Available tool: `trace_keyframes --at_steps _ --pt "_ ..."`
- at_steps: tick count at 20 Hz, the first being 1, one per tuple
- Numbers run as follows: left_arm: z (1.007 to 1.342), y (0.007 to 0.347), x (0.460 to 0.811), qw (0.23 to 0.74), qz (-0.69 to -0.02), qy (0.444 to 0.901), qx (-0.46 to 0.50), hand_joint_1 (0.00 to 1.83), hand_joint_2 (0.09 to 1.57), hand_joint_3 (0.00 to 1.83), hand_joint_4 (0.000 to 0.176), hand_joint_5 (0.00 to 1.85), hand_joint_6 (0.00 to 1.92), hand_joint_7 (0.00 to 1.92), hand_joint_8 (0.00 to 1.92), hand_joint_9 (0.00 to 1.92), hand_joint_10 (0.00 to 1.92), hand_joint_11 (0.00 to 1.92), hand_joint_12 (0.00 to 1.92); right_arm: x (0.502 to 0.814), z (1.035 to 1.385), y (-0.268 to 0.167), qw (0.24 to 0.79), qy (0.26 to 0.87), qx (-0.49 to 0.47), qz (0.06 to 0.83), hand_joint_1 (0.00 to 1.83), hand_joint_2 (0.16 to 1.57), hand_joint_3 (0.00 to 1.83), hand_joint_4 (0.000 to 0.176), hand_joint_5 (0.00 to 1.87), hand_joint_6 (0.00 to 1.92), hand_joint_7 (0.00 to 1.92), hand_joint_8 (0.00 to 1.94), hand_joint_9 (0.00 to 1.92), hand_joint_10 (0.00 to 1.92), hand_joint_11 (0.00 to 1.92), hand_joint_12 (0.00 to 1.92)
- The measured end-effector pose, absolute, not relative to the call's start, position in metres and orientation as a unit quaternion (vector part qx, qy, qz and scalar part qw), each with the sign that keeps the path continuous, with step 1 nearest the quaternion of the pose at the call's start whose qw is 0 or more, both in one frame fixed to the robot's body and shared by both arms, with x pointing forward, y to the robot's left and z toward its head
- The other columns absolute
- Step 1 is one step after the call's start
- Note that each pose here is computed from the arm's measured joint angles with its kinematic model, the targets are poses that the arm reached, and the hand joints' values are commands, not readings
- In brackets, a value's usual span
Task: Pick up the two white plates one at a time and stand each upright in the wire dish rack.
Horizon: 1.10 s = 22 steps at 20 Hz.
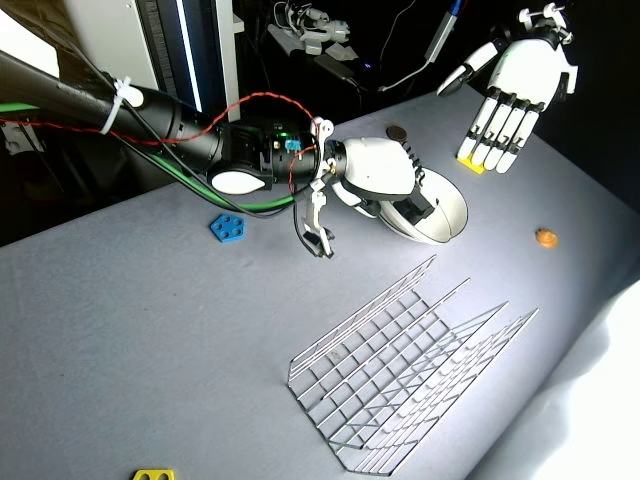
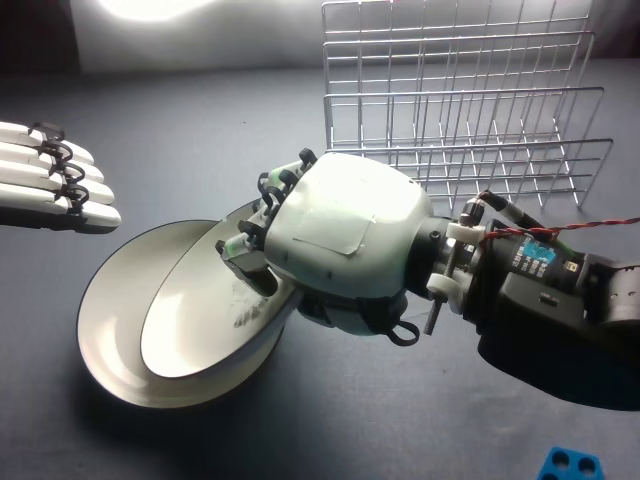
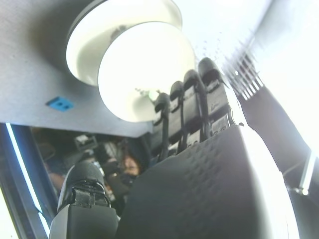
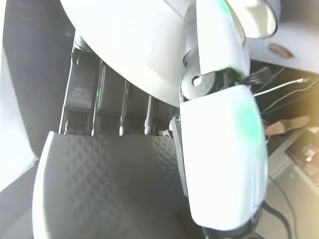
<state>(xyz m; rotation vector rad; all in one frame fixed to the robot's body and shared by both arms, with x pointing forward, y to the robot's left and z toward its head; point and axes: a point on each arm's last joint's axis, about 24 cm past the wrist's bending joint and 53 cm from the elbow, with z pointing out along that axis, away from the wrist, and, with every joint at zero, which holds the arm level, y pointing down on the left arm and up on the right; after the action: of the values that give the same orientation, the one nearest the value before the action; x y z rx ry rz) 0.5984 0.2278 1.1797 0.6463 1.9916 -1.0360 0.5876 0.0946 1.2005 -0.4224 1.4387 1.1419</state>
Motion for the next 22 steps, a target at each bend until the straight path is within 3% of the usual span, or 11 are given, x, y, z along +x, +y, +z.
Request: trace_keyframes --at_steps 4,7,13,15,18,19,22 --pt "1.181 0.235 0.603 0.396 -0.402 0.786 0.251 0.0 1.12 0.0 0.0 0.14 0.01 0.15 0.0 0.13 0.0 0.0 0.3 0.58 1.214 0.092 0.584 0.615 -0.173 0.501 1.37 1.14 0.0 0.0 0.81 1.2 0.93 1.01 0.93 1.19 0.66 1.29" --pt "1.181 0.233 0.6 0.394 -0.406 0.785 0.254 0.0 1.11 0.0 0.0 0.16 0.01 0.16 0.0 0.13 0.0 0.0 0.32 0.575 1.223 0.092 0.578 0.615 -0.164 0.51 1.36 1.16 0.0 0.0 0.76 1.28 0.88 1.09 0.9 1.24 0.64 1.29" --pt "1.18 0.235 0.601 0.394 -0.403 0.786 0.256 0.0 1.11 0.0 0.0 0.12 0.0 0.13 0.0 0.1 0.0 0.0 0.33 0.567 1.252 0.093 0.566 0.613 -0.145 0.532 1.36 1.16 0.0 0.0 0.76 1.26 0.88 1.09 0.91 1.23 0.66 1.3" --pt "1.18 0.236 0.603 0.394 -0.402 0.786 0.255 0.0 1.11 0.0 0.0 0.12 0.0 0.12 0.0 0.1 0.0 0.0 0.29 0.564 1.258 0.093 0.559 0.617 -0.141 0.536 1.37 1.13 0.0 0.0 0.82 1.17 0.95 0.98 0.97 1.15 0.7 1.27" --pt "1.178 0.24 0.606 0.396 -0.397 0.788 0.253 0.0 1.11 0.0 0.0 0.14 0.0 0.14 0.01 0.11 0.01 0.0 0.3 0.557 1.272 0.093 0.553 0.617 -0.149 0.54 1.37 1.15 0.0 0.0 0.76 1.24 0.91 1.04 0.95 1.19 0.67 1.29" --pt "1.178 0.241 0.607 0.396 -0.396 0.789 0.253 0.0 1.11 0.0 0.0 0.18 0.0 0.17 0.0 0.14 0.0 0.0 0.38 0.556 1.275 0.093 0.552 0.616 -0.15 0.541 1.36 1.15 0.0 0.0 0.74 1.26 0.9 1.07 0.93 1.21 0.67 1.29" --pt "1.176 0.24 0.606 0.394 -0.396 0.789 0.256 0.0 1.11 0.0 0.0 0.14 0.0 0.13 0.0 0.1 0.0 0.0 0.29 0.554 1.285 0.092 0.538 0.623 -0.139 0.55 1.36 1.16 0.0 0.0 0.75 1.28 0.88 1.08 0.91 1.24 0.67 1.3"
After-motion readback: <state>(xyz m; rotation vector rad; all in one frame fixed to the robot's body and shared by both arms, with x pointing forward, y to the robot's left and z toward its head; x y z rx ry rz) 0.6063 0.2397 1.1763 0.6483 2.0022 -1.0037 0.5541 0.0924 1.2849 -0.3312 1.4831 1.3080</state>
